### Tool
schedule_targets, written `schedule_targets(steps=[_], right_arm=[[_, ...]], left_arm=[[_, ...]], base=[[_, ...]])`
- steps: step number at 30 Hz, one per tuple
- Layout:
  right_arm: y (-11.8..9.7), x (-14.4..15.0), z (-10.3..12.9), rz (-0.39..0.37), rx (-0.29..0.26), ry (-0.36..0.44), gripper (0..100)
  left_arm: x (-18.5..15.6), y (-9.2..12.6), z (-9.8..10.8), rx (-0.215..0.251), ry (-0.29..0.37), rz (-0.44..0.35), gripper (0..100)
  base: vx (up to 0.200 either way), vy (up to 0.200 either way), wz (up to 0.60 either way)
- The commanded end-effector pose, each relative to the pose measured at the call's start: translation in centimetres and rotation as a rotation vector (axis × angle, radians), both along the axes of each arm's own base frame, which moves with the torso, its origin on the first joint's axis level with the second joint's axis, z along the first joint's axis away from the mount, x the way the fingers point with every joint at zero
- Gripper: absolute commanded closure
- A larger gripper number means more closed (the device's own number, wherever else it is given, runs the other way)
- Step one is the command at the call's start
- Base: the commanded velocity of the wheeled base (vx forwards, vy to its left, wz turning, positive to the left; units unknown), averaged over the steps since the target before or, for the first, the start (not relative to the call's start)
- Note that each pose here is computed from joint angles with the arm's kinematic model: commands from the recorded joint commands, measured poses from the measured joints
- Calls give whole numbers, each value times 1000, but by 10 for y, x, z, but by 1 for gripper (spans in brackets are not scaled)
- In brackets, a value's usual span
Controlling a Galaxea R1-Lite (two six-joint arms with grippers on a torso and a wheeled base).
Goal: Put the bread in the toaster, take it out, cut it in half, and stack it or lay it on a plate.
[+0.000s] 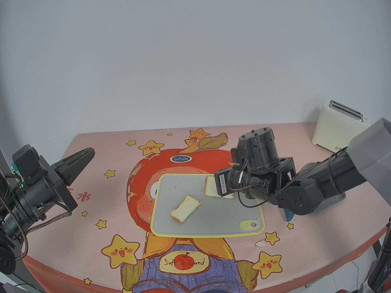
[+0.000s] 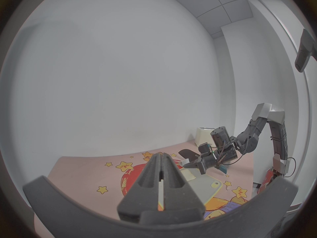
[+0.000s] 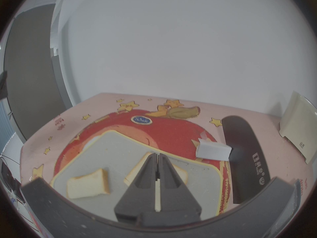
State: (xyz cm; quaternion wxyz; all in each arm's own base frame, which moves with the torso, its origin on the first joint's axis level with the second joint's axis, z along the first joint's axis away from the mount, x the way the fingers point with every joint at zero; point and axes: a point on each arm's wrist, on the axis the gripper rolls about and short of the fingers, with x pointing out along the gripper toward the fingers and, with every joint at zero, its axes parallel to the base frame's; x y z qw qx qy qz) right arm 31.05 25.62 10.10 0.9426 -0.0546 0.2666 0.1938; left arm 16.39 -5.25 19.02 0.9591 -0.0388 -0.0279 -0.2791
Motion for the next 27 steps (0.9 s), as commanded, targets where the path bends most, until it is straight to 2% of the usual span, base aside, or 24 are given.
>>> schedule_targets(steps=[1, 9, 16, 27], right_arm=[[-3, 8, -15, -18, -28, 33, 100], [-16, 16, -15, -67, -45, 40, 100], [-18, 12, -17, -68, -53, 52, 100], [-28, -19, -9, -41, -77, 76, 100]], left_arm=[[0, 0, 0, 0, -3, -1, 100], [0, 0, -1, 1, 3, -1, 100], [0, 0, 0, 1, 2, -3, 100], [0, 0, 0, 0, 0, -3, 100]], base=[[0, 0, 0], [0, 0, 0], [0, 0, 0], [0, 0, 0]])
